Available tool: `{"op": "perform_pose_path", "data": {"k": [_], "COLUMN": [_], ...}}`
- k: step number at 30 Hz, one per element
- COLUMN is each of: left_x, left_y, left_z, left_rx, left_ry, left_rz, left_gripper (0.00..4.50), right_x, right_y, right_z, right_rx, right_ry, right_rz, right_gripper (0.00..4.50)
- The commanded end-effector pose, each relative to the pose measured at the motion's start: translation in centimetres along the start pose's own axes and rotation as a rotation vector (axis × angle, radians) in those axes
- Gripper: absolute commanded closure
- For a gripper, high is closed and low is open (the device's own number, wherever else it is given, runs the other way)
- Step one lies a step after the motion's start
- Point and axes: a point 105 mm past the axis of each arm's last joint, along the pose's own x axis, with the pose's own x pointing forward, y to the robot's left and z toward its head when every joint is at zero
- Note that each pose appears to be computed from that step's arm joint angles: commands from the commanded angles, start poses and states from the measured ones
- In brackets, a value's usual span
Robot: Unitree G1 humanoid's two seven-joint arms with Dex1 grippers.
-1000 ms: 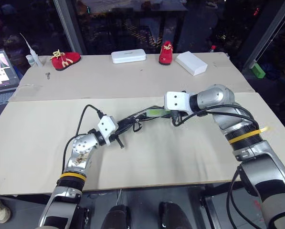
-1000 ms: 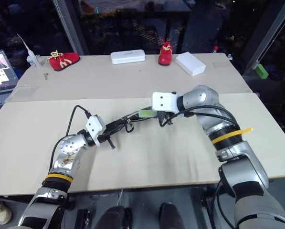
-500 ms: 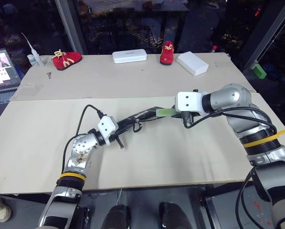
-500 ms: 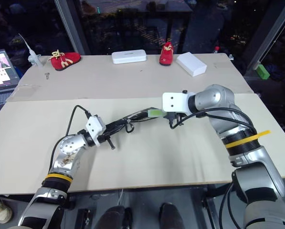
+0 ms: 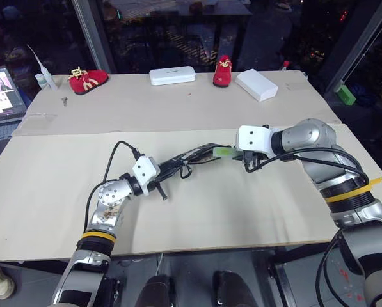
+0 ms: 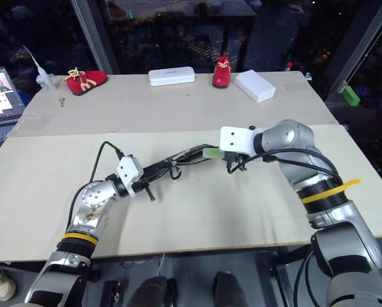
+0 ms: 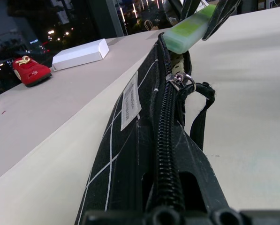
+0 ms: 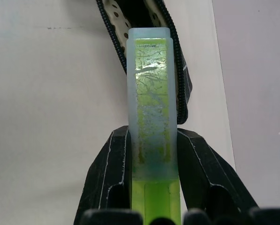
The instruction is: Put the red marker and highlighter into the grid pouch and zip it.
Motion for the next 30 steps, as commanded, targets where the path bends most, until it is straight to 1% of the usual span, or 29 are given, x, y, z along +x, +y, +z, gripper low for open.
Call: {"op": "perform_pose_path", "data": {"k": [1,5,9,12,18,21,25,28,30], "left_x": [0.3,0.4,0.5,0.5,0.6,0.6,0.6,0.6,0.6], "left_y": [0.0,-0.1,-0.2,-0.4,-0.7,-0.7,-0.7,-0.7,-0.7], "left_z": [1.1,1.0,0.9,0.9,0.7,0.6,0.6,0.6,0.6], "left_rx": [0.027,0.022,0.02,0.017,0.009,0.007,0.008,0.008,0.008], "left_ry": [-0.046,-0.045,-0.045,-0.047,-0.047,-0.046,-0.047,-0.045,-0.046], "left_rz": [-0.005,-0.009,-0.013,-0.016,-0.016,-0.016,-0.016,-0.021,-0.022], "left_gripper": [4.5,4.5,4.5,4.5,4.5,4.5,4.5,4.5,4.5], "right_x": [0.2,2.0,3.6,4.0,4.3,4.4,4.2,3.7,3.1], "right_y": [-1.3,-1.4,-2.2,-2.4,-2.8,-2.5,-1.5,-1.3,-0.4], "right_z": [1.2,2.8,4.9,6.2,7.5,7.8,6.7,6.7,5.5], "right_rx": [-0.062,-0.114,-0.143,-0.125,-0.058,-0.056,-0.069,-0.105,-0.161], "right_ry": [0.01,0.008,0.0,-0.037,-0.114,-0.125,-0.109,-0.125,-0.084], "right_rz": [-0.04,-0.018,-0.03,-0.016,-0.017,-0.007,0.03,0.023,0.059], "right_gripper": [3.52,3.52,3.52,3.52,3.52,3.52,3.52,3.52,3.52]}}
